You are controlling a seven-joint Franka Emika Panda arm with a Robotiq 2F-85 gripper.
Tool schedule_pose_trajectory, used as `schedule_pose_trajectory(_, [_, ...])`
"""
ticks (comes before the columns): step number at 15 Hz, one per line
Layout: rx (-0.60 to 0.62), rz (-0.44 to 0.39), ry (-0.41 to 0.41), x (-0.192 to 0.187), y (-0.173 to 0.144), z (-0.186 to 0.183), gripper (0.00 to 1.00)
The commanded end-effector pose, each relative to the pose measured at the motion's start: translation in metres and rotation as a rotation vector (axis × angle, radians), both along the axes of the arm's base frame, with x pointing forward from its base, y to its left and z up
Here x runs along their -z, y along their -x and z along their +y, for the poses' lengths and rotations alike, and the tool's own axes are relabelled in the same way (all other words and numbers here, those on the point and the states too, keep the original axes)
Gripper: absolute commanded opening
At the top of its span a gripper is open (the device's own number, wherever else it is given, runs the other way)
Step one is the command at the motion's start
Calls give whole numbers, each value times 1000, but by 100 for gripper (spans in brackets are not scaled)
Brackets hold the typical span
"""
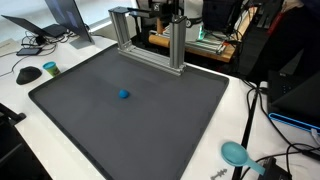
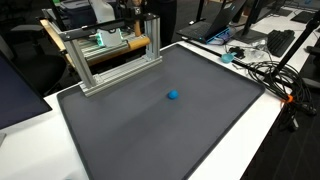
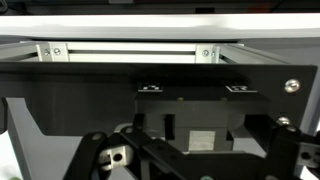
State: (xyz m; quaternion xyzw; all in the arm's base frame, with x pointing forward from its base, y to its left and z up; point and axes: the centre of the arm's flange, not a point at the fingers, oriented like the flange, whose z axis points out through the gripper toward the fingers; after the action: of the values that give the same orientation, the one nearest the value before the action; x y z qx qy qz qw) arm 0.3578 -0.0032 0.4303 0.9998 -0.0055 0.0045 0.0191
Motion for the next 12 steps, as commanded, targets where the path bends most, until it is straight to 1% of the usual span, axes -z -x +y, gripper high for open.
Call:
schedule_pose_trajectory(1, [23,-4,-13,-5,5,1,100])
schedule_pose_trajectory(3, [37,-9,-12,-4,4,1,100])
schedule_pose_trajectory(4, [41,-9,-13,-4,3,2,93])
schedule_pose_trajectory(6, [45,-10,-10,-4,2,3,66])
schedule_pose_trajectory(8, [48,-7,-8,-3,2,4,50])
schedule_pose_trajectory(12, [64,3,0,-3,1,6,23])
